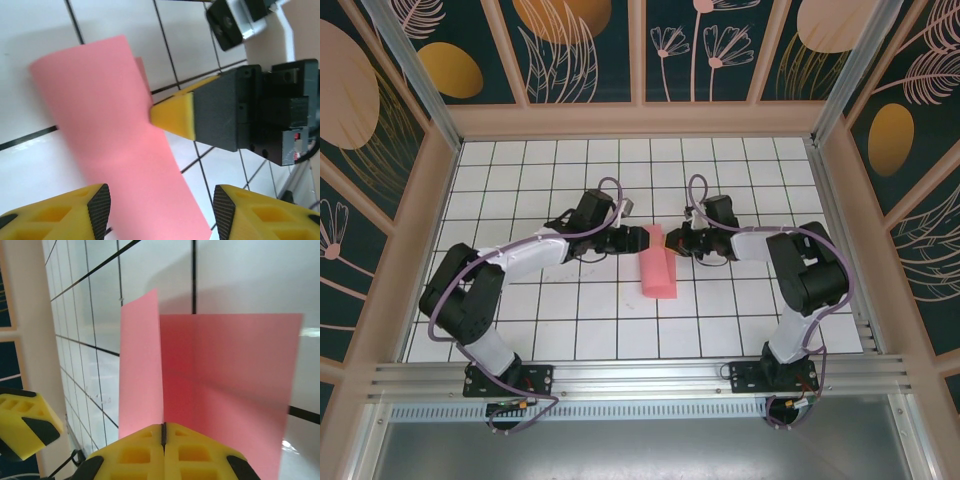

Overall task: Fold a paper plane with a square sheet of paper (fold left side to right side)
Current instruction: First fold in half a square sheet of paper at the center of the table.

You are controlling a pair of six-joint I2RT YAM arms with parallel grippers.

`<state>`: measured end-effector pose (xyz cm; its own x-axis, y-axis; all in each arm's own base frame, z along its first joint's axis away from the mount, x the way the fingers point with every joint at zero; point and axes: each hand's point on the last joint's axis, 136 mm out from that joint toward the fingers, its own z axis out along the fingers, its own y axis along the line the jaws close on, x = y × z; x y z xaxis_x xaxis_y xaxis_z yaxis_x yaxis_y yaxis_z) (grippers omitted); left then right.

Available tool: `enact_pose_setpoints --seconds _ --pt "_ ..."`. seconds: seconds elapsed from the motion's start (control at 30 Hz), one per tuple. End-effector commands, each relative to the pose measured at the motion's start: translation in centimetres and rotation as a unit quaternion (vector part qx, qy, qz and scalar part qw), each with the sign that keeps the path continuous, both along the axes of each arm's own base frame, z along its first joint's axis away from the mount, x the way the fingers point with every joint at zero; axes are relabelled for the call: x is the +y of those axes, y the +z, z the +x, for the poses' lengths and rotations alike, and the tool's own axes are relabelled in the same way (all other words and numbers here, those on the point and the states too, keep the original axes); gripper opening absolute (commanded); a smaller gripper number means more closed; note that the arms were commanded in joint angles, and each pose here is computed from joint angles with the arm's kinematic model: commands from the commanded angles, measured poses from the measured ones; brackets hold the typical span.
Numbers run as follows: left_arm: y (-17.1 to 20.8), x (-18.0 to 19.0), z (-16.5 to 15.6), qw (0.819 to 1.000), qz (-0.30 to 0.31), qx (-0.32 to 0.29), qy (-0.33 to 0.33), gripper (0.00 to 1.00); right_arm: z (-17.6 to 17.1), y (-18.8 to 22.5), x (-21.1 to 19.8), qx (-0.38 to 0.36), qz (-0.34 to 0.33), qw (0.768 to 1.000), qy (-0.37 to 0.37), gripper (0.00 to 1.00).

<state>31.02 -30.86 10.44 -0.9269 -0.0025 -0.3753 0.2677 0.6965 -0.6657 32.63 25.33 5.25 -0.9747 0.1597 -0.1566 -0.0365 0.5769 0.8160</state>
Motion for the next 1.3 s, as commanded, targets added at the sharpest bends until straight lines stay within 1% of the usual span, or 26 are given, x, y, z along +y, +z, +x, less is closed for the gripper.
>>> enact_pose_setpoints --seconds 0.0,0.03,0.07,0.2,0.27,0.5,0.6,0.8,0.87,1.03,1.27 --pt "-3.2 1.1 -0.7 0.998 0.038 0.042 0.028 0.58 0.1 0.6 -0.8 -0.018 -0.022 1.000 -0.003 0.00" --pt "-3.4 0.7 -0.9 0.998 0.031 0.050 0.027 0.58 0.1 0.5 -0.9 -0.018 -0.025 1.000 -0.003 0.00" --pt "-4.5 0.5 -1.0 0.997 0.035 0.066 0.027 0.57 0.0 0.3 -1.0 -0.016 -0.030 0.999 -0.004 0.00" --pt "-6.0 -0.4 -1.4 0.996 0.040 0.082 0.024 0.54 -0.2 -0.1 -1.4 -0.013 -0.042 0.999 -0.009 0.00" --pt "-5.7 -1.1 -0.9 0.996 0.036 0.079 0.024 0.53 -0.4 -0.3 -1.5 -0.010 -0.044 0.999 -0.007 0.00" --pt "-7.5 -1.2 -1.1 0.994 0.057 0.094 0.028 0.50 -0.8 -0.8 -1.9 -0.002 -0.054 0.998 -0.008 0.02" --pt "-7.9 -1.2 -1.2 0.993 0.065 0.095 0.026 0.49 -0.8 -0.7 -2.1 -0.004 -0.056 0.998 -0.009 0.07" --pt "-8.5 -1.0 -1.5 0.992 0.085 0.094 0.019 0.49 -0.2 0.6 -3.8 -0.025 -0.078 0.996 -0.029 0.33" --pt "-8.5 -1.2 -1.7 0.992 0.087 0.092 0.014 0.48 0.1 1.0 -4.9 -0.035 -0.095 0.994 -0.041 0.39" --pt "-8.9 -1.3 -1.9 0.991 0.102 0.090 0.005 0.48 0.4 1.7 -7.0 -0.049 -0.112 0.990 -0.066 0.41" --pt "-9.4 -1.7 -2.4 0.988 0.124 0.089 -0.017 0.48 0.3 1.5 -7.6 -0.048 -0.117 0.989 -0.072 0.41"
